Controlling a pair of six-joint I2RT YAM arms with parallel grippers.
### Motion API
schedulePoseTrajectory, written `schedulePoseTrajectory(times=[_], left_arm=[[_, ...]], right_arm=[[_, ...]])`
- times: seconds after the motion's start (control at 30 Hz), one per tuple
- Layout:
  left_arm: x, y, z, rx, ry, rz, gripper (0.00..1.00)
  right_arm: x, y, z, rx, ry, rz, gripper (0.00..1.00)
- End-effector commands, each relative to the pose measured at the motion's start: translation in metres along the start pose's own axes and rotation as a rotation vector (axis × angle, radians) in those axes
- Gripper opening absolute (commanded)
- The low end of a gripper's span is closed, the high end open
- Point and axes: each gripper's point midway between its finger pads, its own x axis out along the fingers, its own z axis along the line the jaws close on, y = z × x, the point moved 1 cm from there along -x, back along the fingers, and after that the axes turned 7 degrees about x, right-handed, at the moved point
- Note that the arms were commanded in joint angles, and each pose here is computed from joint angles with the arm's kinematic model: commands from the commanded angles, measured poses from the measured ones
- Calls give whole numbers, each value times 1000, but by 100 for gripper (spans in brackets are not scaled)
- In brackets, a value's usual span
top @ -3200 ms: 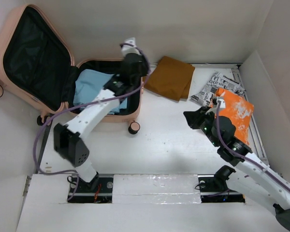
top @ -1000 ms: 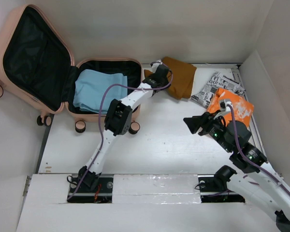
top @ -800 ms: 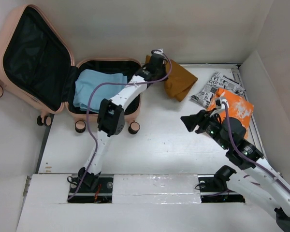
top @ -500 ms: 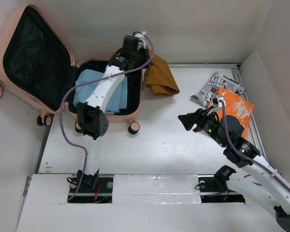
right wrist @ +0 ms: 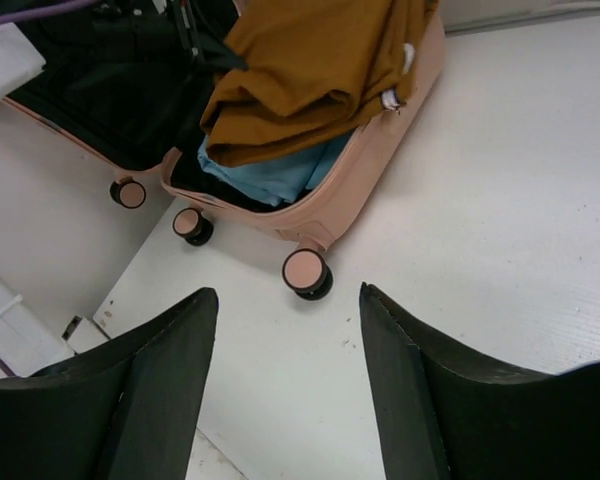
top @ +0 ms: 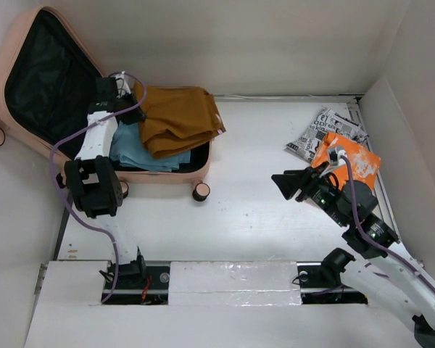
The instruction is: Pack the luggage
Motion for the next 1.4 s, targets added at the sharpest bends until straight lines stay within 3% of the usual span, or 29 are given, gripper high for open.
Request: schedulePoseTrajectory(times=[0.0, 0.07, 0.13, 0.23, 0.27, 0.3, 0.37, 0.43, 0.53, 0.57, 0.6, 0.67, 0.7, 0.8, 0.83, 0.93, 1.07, 1.17, 1.37], left_arm=[[-16, -29, 45, 49, -101, -123, 0], [-11, -13, 64, 28, -160, -95, 0], [-10, -6, 78, -2, -241, -87, 15], [-16, -8, 90, -34, -330, -113, 50], [-22, -13, 89, -61, -346, -135, 77], [-26, -15, 89, -72, -354, -154, 89], [-49, -33, 73, -87, -340, -234, 100], [-80, -63, 27, -59, -258, -387, 100], [-100, -75, -47, 5, -153, -467, 100], [-104, -75, -70, 22, -159, -485, 97], [-99, -60, -134, 81, -63, -470, 94], [-104, -44, -185, 121, -35, -473, 87], [-98, -16, -236, 142, 53, -431, 81], [-85, 44, -293, 124, 184, -329, 74], [-90, 82, -332, 117, 281, -278, 74], [-82, 170, -392, 165, 406, -187, 75], [-60, 266, -449, 196, 565, 34, 85], [-47, 316, -480, 216, 657, 130, 90], [-18, 339, -505, 177, 693, 149, 90]], right_arm=[[-3, -2, 3, 3, -30, -21, 65], [-4, 0, 2, 12, -30, -21, 65], [-4, 0, 2, 12, -30, -21, 65], [-2, 1, -1, 12, -16, -20, 65], [0, 2, -3, 12, -3, -19, 65], [0, 2, -3, 12, -3, -19, 66], [0, 1, -7, 12, 18, -24, 67], [2, -2, -9, 12, 35, -37, 68], [0, -20, -7, 13, 70, -82, 68], [-2, -31, -10, 25, 110, -122, 68], [-8, -51, -2, 30, 114, -171, 68], [-15, -71, 0, 35, 152, -227, 65], [-28, -99, 8, 49, 165, -313, 63], [-56, -139, 16, 43, 200, -435, 60], [-70, -155, 25, 47, 187, -478, 60], [-94, -179, 31, 42, 198, -553, 60], [-98, -176, 28, 24, 221, -526, 65], [-86, -155, 18, 12, 231, -464, 70], [-73, -128, 15, -2, 197, -371, 73]])
